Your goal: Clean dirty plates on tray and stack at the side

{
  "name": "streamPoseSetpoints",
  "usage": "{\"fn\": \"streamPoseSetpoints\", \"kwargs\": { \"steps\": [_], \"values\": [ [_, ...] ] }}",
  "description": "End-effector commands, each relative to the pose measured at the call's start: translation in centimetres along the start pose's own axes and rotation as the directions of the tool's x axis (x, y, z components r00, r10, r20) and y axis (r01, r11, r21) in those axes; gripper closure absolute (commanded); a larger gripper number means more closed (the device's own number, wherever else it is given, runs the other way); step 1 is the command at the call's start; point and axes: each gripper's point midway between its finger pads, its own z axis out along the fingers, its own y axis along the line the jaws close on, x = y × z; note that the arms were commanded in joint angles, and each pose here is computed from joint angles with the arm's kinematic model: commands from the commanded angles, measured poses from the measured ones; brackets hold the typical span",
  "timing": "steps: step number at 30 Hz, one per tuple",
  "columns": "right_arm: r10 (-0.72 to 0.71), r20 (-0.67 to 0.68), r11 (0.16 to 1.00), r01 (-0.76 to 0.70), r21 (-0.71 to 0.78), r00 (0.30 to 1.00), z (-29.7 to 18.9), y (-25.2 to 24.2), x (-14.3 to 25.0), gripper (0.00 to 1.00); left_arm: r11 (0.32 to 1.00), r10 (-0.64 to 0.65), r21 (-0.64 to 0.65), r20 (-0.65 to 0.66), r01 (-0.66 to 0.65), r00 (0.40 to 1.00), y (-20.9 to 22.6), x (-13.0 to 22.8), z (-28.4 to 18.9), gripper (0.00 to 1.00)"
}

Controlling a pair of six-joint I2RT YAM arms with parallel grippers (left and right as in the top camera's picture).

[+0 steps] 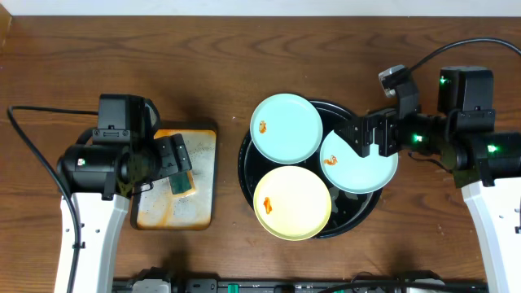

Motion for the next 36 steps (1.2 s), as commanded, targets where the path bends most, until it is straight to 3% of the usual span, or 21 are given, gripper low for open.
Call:
{"fn": "streamPoseSetpoints", "kwargs": {
  "steps": [1, 6, 13, 20, 28, 36],
  "values": [
    [0.048, -0.007, 0.996, -0.047, 0.075, 0.999, -0.2, -0.9, 0.1, 0.01, 0.994, -0.053, -0.099, -0.041, 0.048, 0.998, 1.7, 0.7, 1.7, 0.11],
    [0.059, -0.021, 0.993, -0.057, 0.099, 0.998, -0.2, -1.4, 0.5, 0.01, 0.971, -0.095, -0.229, -0.115, 0.066, 0.989, 4.0, 2.3, 5.4, 0.13],
    [0.062, -0.025, 0.993, -0.059, 0.103, 0.998, -0.2, -1.4, 0.6, 0.01, 0.947, -0.172, -0.312, -0.270, 0.083, 0.947, 5.4, 6.0, 11.3, 0.28],
    [0.065, -0.029, 0.993, -0.061, 0.104, 0.997, -0.2, -1.4, 0.7, 0.01, 0.963, -0.154, -0.257, -0.273, 0.083, 0.950, 4.3, 4.8, 15.1, 0.62],
    [0.073, -0.040, 0.992, -0.068, 0.107, 0.997, -0.2, -1.5, 1.0, 0.01, 0.960, -0.161, -0.271, -0.321, 0.073, 0.933, 4.8, 6.5, 18.5, 0.85],
    [0.078, -0.046, 0.991, -0.073, 0.108, 0.996, -0.2, -1.5, 1.2, 0.01, 0.969, -0.099, -0.246, -0.318, 0.019, 0.943, 4.8, 6.0, 21.1, 0.89]
  ]
}}
